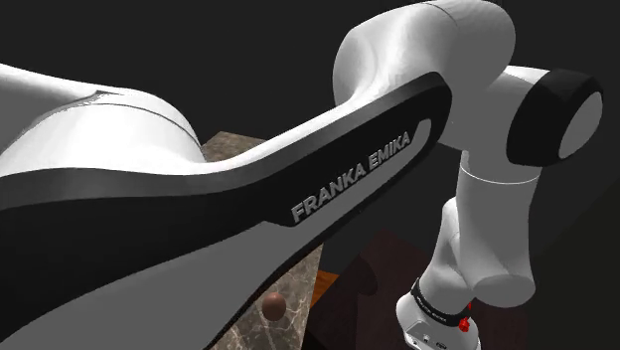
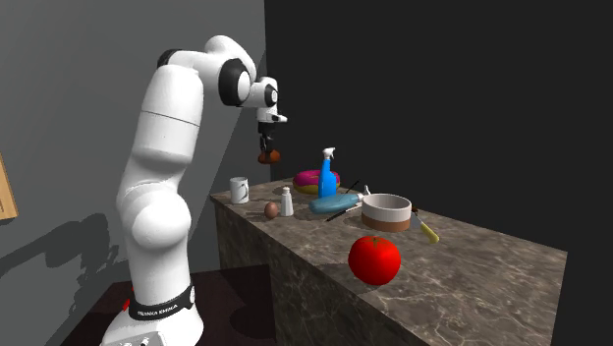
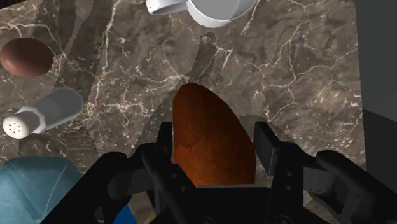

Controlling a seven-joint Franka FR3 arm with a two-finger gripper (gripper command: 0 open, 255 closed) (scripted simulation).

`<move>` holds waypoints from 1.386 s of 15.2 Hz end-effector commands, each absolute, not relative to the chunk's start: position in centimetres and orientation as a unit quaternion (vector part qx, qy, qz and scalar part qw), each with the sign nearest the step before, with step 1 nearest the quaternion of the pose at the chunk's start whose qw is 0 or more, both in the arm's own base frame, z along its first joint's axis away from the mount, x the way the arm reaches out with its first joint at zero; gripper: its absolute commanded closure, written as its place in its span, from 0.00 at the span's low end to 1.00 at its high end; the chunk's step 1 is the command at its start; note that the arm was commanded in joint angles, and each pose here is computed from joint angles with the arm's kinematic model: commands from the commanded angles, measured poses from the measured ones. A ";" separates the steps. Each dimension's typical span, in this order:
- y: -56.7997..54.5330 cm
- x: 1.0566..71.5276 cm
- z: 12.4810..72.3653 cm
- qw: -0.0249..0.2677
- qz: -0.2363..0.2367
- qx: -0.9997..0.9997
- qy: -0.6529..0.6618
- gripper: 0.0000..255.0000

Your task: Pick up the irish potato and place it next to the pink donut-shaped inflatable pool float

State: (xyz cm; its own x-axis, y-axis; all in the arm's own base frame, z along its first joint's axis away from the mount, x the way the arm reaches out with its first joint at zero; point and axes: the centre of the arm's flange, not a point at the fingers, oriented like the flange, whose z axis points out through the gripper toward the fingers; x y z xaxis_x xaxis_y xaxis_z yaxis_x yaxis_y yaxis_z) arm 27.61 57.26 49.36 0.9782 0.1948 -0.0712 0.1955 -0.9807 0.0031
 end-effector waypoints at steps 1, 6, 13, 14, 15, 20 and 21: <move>59.7 26.9 49.2 0.005 -0.035 0.995 0.097 1.00; 62.9 26.1 48.2 0.005 -0.035 0.995 0.097 1.00; 62.9 26.1 44.5 0.005 -0.035 0.995 0.097 1.00; 62.9 26.1 43.9 0.005 -0.035 0.995 0.097 1.00; 62.9 26.1 43.4 0.005 -0.035 0.995 0.097 1.00; 62.9 26.1 40.8 0.005 -0.035 0.995 0.097 1.00; 62.9 26.1 40.2 0.005 -0.035 0.995 0.097 1.00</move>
State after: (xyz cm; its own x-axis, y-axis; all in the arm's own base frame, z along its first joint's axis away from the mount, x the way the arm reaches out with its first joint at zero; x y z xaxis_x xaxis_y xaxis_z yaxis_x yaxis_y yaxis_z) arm 26.05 62.93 40.75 0.9788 0.1921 -0.0709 0.1929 -0.9812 0.0045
